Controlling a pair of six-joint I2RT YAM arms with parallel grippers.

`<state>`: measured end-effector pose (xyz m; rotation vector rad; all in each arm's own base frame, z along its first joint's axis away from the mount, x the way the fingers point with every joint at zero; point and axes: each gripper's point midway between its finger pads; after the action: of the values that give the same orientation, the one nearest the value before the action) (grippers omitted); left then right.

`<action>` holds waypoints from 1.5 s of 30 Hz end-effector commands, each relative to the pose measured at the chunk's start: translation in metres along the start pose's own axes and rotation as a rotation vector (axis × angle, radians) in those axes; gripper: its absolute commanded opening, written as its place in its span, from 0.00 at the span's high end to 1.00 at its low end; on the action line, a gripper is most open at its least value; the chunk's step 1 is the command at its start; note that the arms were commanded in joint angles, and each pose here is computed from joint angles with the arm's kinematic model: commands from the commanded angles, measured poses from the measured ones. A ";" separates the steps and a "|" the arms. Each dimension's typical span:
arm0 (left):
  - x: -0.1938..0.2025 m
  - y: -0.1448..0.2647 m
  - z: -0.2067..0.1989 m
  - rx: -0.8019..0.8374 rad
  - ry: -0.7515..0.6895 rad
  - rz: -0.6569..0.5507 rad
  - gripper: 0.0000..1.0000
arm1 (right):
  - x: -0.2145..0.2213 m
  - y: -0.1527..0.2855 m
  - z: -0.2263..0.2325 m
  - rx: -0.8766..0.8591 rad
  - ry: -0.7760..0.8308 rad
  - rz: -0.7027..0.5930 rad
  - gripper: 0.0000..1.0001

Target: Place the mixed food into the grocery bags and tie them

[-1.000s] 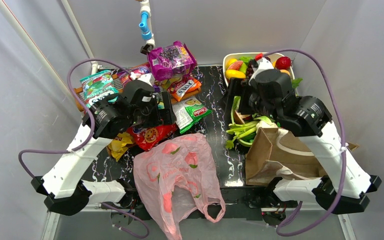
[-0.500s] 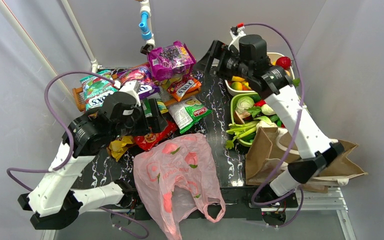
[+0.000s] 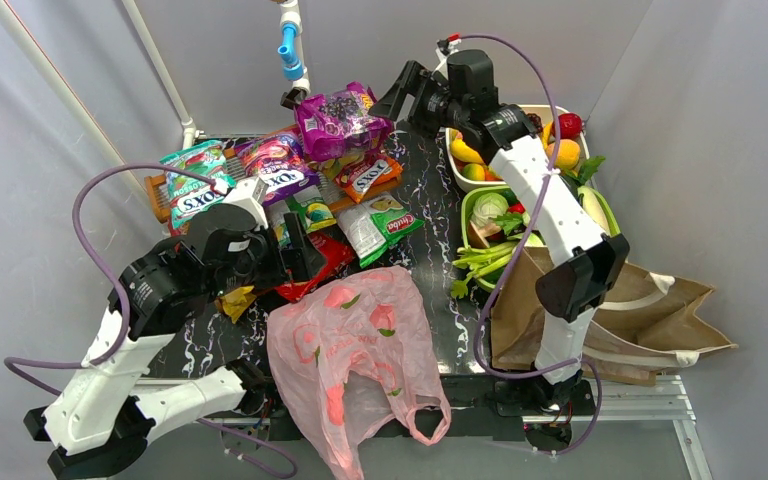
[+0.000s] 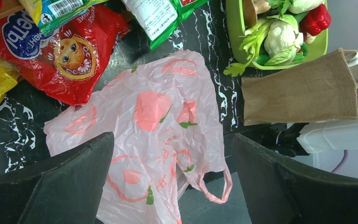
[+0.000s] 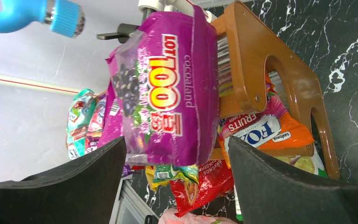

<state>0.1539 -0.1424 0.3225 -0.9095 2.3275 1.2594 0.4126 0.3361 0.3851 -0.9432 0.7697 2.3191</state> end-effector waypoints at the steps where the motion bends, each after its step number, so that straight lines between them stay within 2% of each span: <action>1: 0.005 0.000 0.006 -0.012 0.002 0.008 0.02 | -0.014 -0.005 0.019 -0.082 -0.019 -0.023 0.14; 3: 0.006 0.000 0.007 -0.015 0.003 0.009 0.02 | -0.010 -0.010 0.019 -0.096 -0.030 -0.004 0.17; 5: 0.006 0.001 0.009 -0.014 0.003 0.006 0.02 | -0.006 -0.013 0.021 -0.120 -0.028 0.011 0.25; 10: 0.007 0.003 0.012 -0.017 0.008 0.000 0.02 | 0.005 -0.016 0.022 -0.147 -0.029 0.055 0.39; 17: 0.007 0.005 0.012 -0.016 0.019 -0.003 0.02 | 0.004 -0.008 0.027 -0.164 -0.006 0.059 0.82; 21: 0.008 0.005 0.010 -0.012 0.023 0.008 0.02 | -0.004 0.003 0.037 -0.186 0.007 0.037 0.89; 23: 0.008 0.005 0.007 -0.007 0.023 0.017 0.02 | -0.010 0.009 0.045 -0.202 0.016 0.021 0.97; 40: 0.000 0.000 -0.023 0.052 -0.009 0.055 0.02 | -0.081 0.099 0.117 -0.352 0.185 -0.270 0.99; 45: -0.003 -0.006 -0.036 0.079 -0.024 0.073 0.02 | -0.097 0.139 0.136 -0.375 0.245 -0.356 0.99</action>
<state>0.1590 -0.1642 0.3298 -0.8388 2.3867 1.2382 0.3665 0.3335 0.4627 -1.1448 0.5309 2.3524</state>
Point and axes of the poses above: each gripper's point midway between its finger pads, its own y axis back along the fingers, its own z axis along the line the jaws close on, x = y × z, and after that the axes turned 11 degrees about y, right-handed
